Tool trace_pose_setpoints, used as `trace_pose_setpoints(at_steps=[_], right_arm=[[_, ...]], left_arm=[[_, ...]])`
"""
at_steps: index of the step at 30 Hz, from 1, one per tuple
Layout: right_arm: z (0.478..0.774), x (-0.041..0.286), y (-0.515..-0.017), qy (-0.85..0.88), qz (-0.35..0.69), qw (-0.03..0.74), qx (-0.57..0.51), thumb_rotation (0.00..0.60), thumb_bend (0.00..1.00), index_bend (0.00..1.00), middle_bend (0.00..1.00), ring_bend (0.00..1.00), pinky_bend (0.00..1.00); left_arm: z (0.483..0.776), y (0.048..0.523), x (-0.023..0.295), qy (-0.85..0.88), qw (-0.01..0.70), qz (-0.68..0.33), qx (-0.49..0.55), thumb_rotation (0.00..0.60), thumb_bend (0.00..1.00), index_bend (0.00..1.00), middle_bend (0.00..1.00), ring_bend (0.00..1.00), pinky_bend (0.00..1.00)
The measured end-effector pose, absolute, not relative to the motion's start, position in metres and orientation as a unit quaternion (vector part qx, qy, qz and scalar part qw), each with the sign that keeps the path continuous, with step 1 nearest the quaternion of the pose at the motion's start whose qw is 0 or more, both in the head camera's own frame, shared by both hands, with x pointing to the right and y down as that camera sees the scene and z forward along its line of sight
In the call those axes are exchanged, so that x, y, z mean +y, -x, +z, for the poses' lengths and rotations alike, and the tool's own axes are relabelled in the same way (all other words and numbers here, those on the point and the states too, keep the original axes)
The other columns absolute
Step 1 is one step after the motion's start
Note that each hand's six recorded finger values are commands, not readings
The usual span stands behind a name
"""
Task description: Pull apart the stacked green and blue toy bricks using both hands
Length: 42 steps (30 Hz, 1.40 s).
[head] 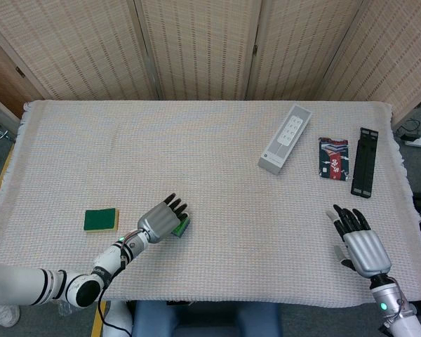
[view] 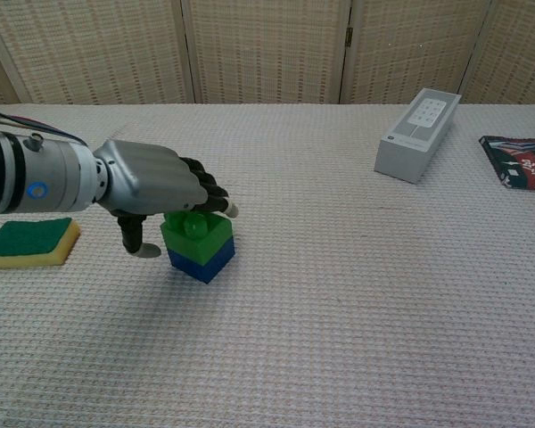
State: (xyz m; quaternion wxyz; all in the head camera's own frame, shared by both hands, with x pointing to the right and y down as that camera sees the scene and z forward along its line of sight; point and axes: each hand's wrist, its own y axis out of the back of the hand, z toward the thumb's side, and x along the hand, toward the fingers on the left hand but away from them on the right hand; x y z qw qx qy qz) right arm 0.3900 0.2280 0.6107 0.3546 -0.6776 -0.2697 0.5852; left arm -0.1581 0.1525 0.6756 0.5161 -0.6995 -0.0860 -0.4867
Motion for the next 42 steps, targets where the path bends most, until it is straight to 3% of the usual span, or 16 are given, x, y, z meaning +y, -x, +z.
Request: trace_pose_setpoints(at_steps=[6,15,32,42], right_arm=[[0.6112,0.2289,-0.3893,0.679,0.585,0.355,-0.268,0.6,0.51,0.0,0.0,0.0,0.0],[0.6127,0.2292,-0.3889,0.679,0.586,0.354,-0.265,0.6,0.51,0.0,0.0,0.0,0.0],[0.616,0.2319,-0.3872,0.682,0.588,0.352,-0.256,0.6,0.51,0.0,0.0,0.0,0.0],[0.6178,0.2346,-0.3847,0.686,0.586,0.352,-0.251,0.6,0.51,0.0,0.0,0.0,0.0]], left_arm=[[0.6762,0.1565,0.1538,0.707,0.514,-0.48,-0.082,0.6,0.38,0.21,0.36,0.0,0.0],[0.6771,0.1543,0.1533,0.717,0.516,-0.464,-0.07,0.6,0.38,0.29,0.39,0.04,0.0],[0.6751,0.1516,0.1535,0.738,0.532,-0.415,-0.019,0.6,0.28,0.56,0.65,0.29,0.0],[0.6673,0.1543,0.1486,0.75,0.527,-0.399,0.028,0.6,0.25,0.68,0.76,0.4,0.07]])
